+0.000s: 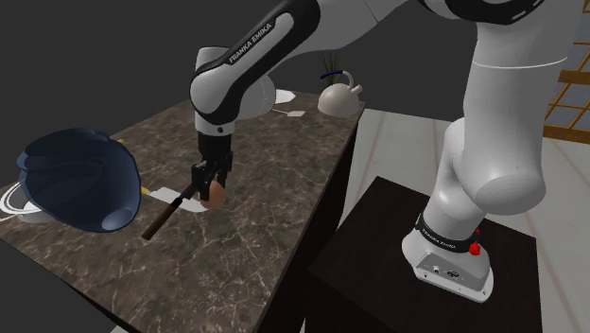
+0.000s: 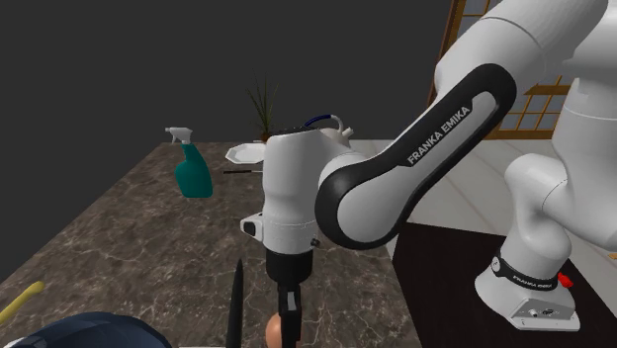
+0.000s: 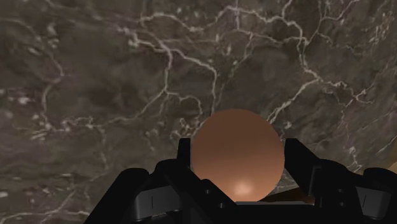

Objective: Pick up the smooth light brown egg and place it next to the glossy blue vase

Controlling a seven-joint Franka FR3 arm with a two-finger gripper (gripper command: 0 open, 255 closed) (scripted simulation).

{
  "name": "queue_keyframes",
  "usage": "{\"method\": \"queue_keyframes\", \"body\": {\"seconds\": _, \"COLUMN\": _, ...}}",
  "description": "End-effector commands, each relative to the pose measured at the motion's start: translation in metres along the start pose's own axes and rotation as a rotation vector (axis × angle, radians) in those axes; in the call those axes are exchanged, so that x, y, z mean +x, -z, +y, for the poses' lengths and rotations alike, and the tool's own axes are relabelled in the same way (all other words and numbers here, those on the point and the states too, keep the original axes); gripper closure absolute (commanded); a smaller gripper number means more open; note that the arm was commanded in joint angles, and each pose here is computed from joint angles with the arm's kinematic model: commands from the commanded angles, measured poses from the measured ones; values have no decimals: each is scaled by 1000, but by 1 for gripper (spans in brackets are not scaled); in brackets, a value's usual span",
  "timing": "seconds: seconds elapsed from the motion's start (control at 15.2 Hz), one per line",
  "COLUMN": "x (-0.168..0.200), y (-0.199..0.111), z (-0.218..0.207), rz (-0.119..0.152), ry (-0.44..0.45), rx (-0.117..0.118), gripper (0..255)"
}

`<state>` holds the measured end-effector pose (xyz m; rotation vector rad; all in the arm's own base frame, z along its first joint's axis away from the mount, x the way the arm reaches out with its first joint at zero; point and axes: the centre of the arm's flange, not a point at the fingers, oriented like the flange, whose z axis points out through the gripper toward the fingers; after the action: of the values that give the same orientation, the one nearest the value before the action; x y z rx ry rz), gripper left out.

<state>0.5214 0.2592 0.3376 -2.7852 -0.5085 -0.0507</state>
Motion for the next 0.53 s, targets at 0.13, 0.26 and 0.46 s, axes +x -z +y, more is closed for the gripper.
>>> {"method": "queue_keyframes", "body": {"seconds": 0.13, "x": 0, "y": -3, "z": 1, "rz": 1, "ry": 0, "rx": 0, "gripper": 255}}
{"method": "queue_keyframes", "body": {"seconds": 0.26, "x": 0, "y": -3, "z": 1, "rz": 1, "ry": 0, "rx": 0, "gripper": 255}}
{"method": "queue_keyframes", "body": {"seconds": 0.46, "x": 0, "y": -3, "z": 1, "rz": 1, "ry": 0, "rx": 0, "gripper": 0}}
